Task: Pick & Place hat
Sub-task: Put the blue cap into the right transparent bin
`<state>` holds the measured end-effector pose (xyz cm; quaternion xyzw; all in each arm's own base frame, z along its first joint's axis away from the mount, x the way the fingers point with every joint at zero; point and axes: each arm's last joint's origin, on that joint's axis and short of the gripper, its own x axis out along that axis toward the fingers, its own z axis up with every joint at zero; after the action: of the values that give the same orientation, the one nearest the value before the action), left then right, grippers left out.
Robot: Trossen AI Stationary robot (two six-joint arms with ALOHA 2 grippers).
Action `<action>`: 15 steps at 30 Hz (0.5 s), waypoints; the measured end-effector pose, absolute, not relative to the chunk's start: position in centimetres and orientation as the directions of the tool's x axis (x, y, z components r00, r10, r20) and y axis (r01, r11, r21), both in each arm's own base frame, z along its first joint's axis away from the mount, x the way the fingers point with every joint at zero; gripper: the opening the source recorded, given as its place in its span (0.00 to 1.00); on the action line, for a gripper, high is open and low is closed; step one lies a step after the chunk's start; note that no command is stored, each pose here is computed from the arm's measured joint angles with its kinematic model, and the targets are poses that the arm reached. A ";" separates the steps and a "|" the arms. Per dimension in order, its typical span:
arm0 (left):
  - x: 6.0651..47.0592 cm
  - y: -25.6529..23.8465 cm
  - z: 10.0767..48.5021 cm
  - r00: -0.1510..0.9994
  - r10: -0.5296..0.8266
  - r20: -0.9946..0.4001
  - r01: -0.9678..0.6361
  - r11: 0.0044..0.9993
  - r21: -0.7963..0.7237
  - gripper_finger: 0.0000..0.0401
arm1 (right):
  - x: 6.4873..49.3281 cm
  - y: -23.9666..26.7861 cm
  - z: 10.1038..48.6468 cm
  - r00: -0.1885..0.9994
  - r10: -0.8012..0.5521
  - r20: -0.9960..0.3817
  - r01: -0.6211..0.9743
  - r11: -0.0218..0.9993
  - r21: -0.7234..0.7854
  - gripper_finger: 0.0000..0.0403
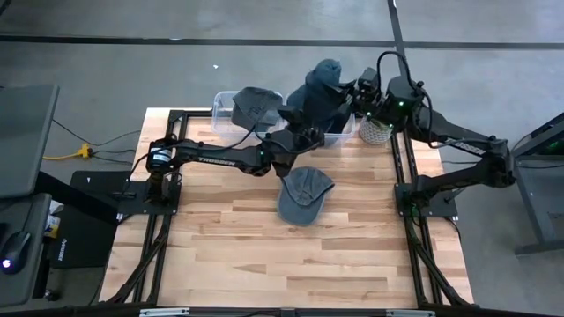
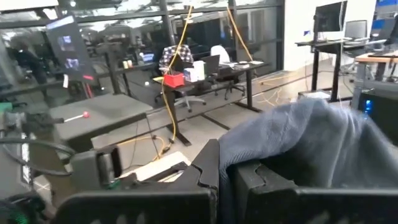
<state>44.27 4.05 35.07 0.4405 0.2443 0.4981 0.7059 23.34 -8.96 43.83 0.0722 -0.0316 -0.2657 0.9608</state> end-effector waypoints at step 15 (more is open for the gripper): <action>44.5 4.6 35.4 0.493 0.859 0.138 -0.500 0.150 0.853 0.65 | 22.7 -9.2 43.8 0.911 -0.413 -0.008 0.406 0.891 0.203 0.00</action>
<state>44.50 4.57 35.41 0.4580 0.1961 0.4639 0.7325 22.65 -9.20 43.77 0.1005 -0.0177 -0.2105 0.9722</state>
